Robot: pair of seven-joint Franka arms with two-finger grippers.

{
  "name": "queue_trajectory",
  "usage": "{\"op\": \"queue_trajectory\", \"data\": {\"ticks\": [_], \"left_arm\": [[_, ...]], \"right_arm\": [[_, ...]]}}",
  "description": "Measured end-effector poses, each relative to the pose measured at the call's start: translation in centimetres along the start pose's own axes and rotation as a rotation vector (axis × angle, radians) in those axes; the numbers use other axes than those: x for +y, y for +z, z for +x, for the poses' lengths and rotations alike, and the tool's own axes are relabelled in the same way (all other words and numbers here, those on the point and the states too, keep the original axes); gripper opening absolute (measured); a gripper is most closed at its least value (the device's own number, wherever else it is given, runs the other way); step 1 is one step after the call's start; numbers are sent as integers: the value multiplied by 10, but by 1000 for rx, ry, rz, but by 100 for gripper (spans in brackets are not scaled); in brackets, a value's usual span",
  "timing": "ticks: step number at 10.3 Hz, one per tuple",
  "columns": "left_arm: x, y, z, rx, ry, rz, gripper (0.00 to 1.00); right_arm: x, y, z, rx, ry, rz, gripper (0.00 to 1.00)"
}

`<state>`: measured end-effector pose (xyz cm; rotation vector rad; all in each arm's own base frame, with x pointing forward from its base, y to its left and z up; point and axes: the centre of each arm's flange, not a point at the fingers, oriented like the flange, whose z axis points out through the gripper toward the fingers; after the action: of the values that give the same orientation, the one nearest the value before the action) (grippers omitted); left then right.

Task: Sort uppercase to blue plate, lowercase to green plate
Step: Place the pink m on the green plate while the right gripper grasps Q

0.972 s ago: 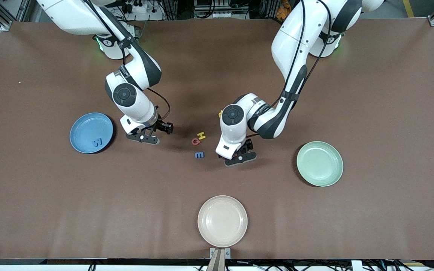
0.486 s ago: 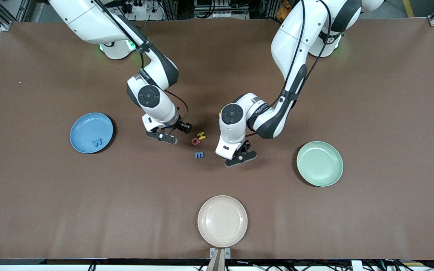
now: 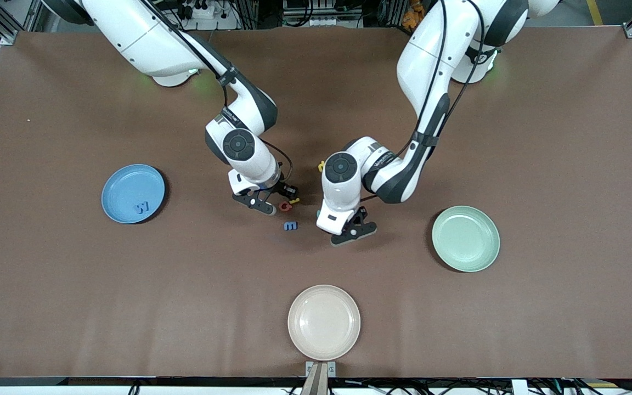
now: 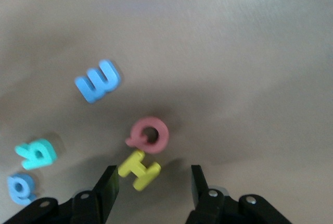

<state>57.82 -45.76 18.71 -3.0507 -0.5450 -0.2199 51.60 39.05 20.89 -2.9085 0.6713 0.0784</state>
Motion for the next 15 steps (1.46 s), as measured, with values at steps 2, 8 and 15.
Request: {"op": "queue_trajectory", "data": {"ticks": [2,8,15], "left_arm": [[-31,-18,49,-2,-68,29,38],[-240,-58,200,-81,-81,54,38],[-291,-29,189,-267,65,85,49]], "right_arm": [[-1,1,15,47,-24,13,65],[-10,23,-1,99,-118,-19,60],[-10,32,-6,128,-174,-45,53]]}}
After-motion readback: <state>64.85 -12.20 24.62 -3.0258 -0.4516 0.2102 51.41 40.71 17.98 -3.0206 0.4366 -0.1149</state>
